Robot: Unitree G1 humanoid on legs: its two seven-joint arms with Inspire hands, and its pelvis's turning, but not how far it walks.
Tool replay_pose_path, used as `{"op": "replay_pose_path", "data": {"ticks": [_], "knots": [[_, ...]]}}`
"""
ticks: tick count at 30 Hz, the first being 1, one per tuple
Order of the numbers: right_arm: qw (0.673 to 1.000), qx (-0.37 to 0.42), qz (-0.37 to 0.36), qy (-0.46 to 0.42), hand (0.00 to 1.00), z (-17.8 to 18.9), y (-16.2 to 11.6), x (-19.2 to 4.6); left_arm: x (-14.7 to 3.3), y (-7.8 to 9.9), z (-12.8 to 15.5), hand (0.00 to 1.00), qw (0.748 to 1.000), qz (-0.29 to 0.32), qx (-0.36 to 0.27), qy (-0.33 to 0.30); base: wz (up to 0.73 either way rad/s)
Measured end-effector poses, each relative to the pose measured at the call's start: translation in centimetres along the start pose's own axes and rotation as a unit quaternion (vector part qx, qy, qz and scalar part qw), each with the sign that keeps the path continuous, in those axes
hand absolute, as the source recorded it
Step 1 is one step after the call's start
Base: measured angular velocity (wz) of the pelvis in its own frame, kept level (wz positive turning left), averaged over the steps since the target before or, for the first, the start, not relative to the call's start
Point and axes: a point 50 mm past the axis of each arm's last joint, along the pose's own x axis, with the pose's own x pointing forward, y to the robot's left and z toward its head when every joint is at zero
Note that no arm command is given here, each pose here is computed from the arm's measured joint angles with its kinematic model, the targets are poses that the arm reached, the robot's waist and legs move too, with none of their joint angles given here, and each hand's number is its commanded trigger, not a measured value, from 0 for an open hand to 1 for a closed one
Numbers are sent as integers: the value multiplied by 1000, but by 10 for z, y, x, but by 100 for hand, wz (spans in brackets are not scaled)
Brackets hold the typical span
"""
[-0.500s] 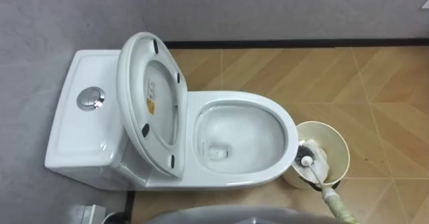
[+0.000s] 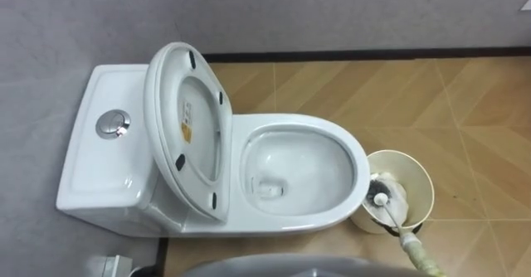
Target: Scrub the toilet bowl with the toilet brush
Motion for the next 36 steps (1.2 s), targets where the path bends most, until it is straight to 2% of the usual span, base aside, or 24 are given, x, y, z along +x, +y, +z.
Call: {"op": "replay_pose_path", "data": {"ticks": [5, 8, 11, 16, 20, 22, 27, 31, 36], "knots": [[993, 112, -29, 2, 0, -5, -3, 0, 0, -3, -11, 0, 1000, -3, -3, 16, -1], [976, 215, -37, 11, 0, -16, -3, 1, 0, -1, -14, 0, 1000, 0, -20, 19, 0], [947, 316, -56, 20, 0, -26, -6, 1, -1, 3, -17, 0, 999, 6, -45, 21, -4], [870, 484, -94, -14, 0, -16, -26, -3, -2, 16, -16, 0, 995, 25, -97, 1, 0], [848, 506, -130, -85, 0, 15, -54, -13, -3, 23, -17, 0, 995, 37, -96, -7, 0], [838, 503, -159, -142, 0, 44, -76, -25, -3, 28, -15, 0, 994, 49, -94, -17, 0], [817, 485, -198, -242, 0, 83, -102, -51, -5, 37, -13, 0, 993, 68, -90, -39, 0], [817, 449, -213, -292, 0, 103, -107, -64, -7, 40, -5, 0, 991, 77, -90, -61, 0], [846, 372, -219, -313, 0, 121, -99, -69, -8, 44, 4, 0, 987, 88, -97, -92, 3]]}}
